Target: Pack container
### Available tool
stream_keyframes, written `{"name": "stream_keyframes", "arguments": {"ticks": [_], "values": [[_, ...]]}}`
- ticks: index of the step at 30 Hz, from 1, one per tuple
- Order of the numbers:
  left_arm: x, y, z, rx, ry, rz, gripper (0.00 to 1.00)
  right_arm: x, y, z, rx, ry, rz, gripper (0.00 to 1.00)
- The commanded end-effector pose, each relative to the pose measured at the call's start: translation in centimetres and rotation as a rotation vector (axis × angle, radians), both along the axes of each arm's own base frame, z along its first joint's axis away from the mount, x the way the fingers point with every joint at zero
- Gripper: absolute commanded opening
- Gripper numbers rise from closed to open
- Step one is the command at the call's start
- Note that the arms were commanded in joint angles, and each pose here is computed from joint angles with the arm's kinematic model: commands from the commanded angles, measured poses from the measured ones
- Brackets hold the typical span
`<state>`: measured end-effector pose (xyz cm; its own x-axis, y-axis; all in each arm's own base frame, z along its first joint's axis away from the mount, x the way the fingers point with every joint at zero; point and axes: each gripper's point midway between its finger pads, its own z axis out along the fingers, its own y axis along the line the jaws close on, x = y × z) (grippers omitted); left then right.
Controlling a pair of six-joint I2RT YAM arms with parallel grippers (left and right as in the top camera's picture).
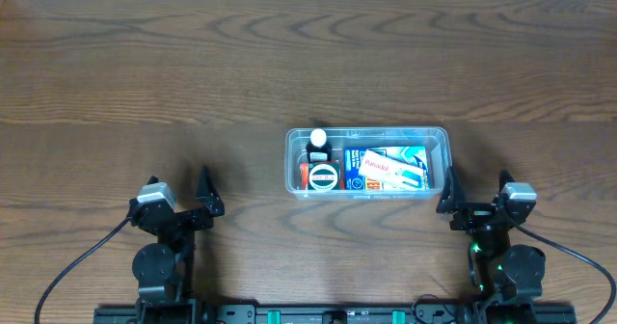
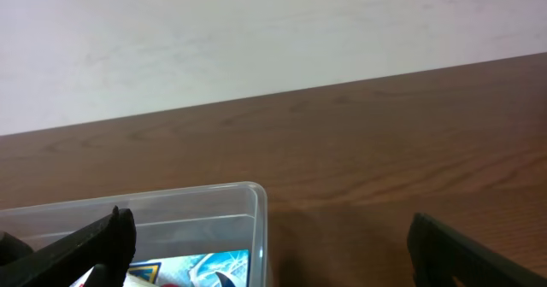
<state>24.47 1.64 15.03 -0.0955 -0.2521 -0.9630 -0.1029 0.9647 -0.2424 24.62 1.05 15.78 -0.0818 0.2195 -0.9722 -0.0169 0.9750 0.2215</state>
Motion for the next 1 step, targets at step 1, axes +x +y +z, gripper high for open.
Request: {"name": "stream_keyframes", "arguments": {"ticks": [1], "values": [[-0.12,0.31,-1.83,0.004,0.058,0.014,0.98,-0.01,-0.06,-0.02,-0.014,-0.006,-0.005,0.99]]}}
